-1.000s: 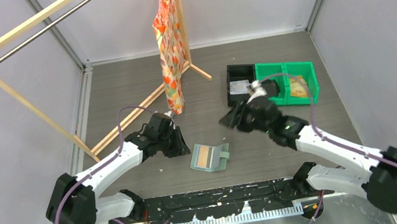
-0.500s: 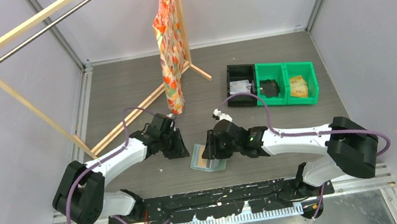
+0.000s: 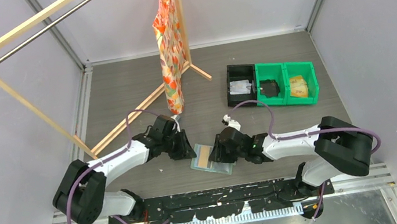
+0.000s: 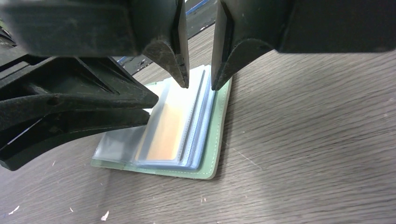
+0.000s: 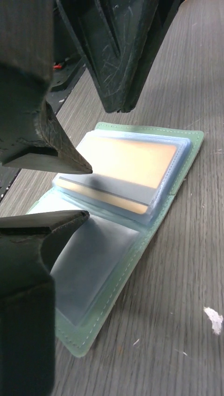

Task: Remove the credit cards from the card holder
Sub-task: Remove the credit card from the card holder.

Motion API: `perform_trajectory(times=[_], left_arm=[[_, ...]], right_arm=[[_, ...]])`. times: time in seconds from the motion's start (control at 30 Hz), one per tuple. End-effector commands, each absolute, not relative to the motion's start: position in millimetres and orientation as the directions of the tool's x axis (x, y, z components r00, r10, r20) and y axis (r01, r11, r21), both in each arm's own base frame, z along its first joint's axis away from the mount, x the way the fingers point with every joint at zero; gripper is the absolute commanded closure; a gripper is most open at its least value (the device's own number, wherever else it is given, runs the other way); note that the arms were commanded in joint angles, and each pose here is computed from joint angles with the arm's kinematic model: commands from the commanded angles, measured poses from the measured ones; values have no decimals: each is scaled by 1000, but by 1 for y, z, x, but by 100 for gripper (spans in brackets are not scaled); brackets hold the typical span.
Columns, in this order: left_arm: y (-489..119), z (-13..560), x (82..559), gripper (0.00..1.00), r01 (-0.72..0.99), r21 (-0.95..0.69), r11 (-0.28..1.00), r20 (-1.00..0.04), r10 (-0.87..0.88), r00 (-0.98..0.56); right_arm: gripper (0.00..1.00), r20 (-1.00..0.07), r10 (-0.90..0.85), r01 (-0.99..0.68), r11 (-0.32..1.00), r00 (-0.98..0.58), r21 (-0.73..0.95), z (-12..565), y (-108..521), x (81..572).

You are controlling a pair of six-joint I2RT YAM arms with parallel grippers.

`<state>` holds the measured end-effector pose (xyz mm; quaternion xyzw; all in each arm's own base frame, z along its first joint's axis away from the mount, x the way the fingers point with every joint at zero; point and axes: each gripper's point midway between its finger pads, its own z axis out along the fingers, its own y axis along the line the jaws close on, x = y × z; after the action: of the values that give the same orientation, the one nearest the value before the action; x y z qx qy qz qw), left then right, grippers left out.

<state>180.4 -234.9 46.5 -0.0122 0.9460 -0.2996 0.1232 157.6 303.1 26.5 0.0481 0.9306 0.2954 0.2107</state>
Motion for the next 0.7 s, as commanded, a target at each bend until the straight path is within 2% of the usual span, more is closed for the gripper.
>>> perform_trajectory(times=[0.0,0.37,0.67], left_arm=[[-250,53,185,74,81,-622,779,-239,-90,-967],[-268,54,183,74,112,-655,748,-224,-50,-973],[-286,37,179,74,130,-657,742,-185,8,-983]], right_arm=[[63,-355,305,25,789,-884,614,21,301,165],[69,-308,391,97,740,-867,665,10,285,170],[75,-292,389,110,742,-874,661,3,278,171]])
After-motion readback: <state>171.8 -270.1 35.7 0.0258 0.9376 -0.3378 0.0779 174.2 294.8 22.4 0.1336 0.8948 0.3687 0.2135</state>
